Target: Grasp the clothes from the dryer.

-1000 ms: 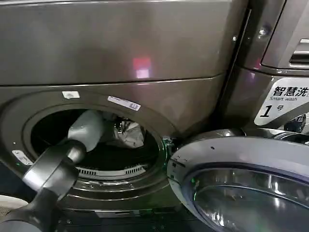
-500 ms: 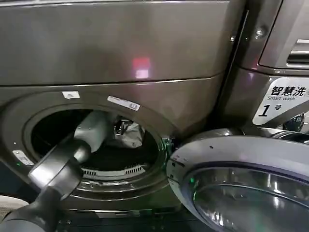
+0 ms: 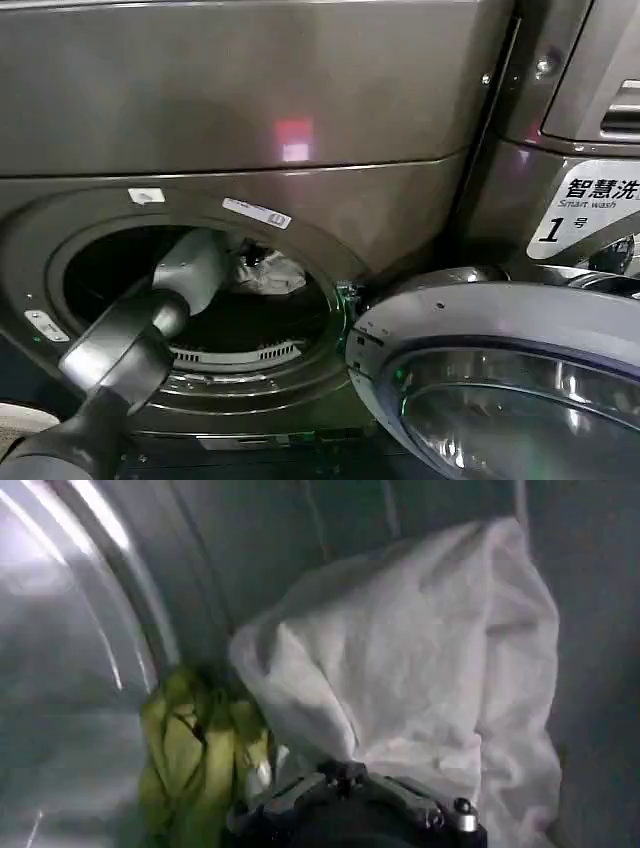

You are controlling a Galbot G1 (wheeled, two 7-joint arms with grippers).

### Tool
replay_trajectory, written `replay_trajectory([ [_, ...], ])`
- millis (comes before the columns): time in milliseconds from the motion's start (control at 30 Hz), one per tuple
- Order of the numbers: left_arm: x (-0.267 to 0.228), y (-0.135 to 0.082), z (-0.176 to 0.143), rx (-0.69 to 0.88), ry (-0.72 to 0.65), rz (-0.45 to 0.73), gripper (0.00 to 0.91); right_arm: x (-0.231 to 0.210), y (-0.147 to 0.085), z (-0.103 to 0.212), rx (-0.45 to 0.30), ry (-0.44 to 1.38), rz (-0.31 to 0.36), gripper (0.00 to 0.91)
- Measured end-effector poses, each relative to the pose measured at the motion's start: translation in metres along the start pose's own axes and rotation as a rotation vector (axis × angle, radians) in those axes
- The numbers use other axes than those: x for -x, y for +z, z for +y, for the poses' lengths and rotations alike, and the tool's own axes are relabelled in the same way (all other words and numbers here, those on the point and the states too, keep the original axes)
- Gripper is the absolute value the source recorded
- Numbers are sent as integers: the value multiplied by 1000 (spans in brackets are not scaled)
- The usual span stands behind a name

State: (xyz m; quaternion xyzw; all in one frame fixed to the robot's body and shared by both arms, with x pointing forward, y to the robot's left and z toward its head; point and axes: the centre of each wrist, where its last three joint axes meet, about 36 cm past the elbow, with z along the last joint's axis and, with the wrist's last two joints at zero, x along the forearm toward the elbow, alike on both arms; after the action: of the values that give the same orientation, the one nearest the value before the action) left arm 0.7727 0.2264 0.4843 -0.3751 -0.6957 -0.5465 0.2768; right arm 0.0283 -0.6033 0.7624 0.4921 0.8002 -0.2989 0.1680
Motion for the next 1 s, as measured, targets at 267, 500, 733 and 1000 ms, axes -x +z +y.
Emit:
replay_trajectory([
  [267, -2, 12, -14, -310, -115, -318, 0, 1, 0, 3, 3, -4, -2, 907],
  [500, -3, 10, -43, -591, -328, -553, 0, 1, 1, 8, 1, -13, -3, 907],
  [733, -17, -1, -76, -831, -592, -699, 0, 2, 0, 8, -3, -14, -9, 907],
  [1000, -34, -7, -128, -1020, -862, -770, 0, 1, -3, 5, -4, 11, -22, 907],
])
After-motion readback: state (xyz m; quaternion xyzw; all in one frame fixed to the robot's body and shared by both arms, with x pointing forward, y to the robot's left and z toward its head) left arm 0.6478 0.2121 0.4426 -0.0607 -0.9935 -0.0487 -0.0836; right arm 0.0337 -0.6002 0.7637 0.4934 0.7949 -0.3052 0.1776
